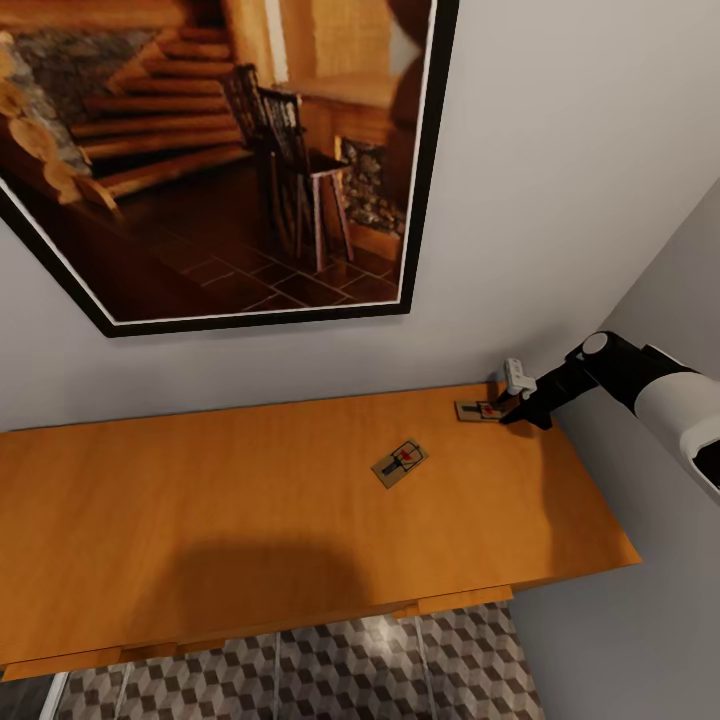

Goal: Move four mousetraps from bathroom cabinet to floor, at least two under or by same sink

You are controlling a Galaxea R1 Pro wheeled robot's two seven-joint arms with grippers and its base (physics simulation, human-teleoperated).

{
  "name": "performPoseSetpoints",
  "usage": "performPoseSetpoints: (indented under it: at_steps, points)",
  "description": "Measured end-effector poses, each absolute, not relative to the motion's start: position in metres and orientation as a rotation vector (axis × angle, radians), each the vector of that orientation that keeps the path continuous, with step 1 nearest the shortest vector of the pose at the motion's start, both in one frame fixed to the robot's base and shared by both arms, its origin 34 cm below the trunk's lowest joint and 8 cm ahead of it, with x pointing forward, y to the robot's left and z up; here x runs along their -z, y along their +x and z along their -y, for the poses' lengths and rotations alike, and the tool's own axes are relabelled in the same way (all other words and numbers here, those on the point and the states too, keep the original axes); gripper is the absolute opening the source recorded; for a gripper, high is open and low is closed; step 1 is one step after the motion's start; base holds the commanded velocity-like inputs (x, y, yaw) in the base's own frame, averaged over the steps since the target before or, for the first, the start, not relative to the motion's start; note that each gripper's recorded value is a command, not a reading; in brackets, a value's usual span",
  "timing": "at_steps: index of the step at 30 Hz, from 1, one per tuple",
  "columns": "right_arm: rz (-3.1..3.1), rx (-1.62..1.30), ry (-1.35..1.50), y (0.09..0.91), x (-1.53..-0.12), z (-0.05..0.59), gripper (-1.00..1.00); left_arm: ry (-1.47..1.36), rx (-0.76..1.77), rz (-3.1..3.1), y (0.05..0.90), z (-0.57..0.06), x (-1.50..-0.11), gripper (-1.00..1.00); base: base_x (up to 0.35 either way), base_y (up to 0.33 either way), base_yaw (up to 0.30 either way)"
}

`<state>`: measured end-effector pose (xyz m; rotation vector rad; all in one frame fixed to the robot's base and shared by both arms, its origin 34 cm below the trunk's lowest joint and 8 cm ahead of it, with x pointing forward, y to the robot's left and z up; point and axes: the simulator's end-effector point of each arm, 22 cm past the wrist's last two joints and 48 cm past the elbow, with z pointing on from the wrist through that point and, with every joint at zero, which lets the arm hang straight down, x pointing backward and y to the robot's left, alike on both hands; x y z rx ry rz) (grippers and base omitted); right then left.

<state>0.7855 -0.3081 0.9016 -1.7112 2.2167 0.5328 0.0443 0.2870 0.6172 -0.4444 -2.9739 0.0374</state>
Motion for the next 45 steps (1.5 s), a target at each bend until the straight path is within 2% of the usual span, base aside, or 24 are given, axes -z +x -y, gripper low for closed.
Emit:
performPoseSetpoints:
  at_steps: [45]
  points:
    - [-2.165,-0.550,-1.763,0.801,-0.948,0.264,-1.00,-0.438,-0.056,2.976,0.044,-0.277,-0.617,1.00,0.000,0.000,0.000]
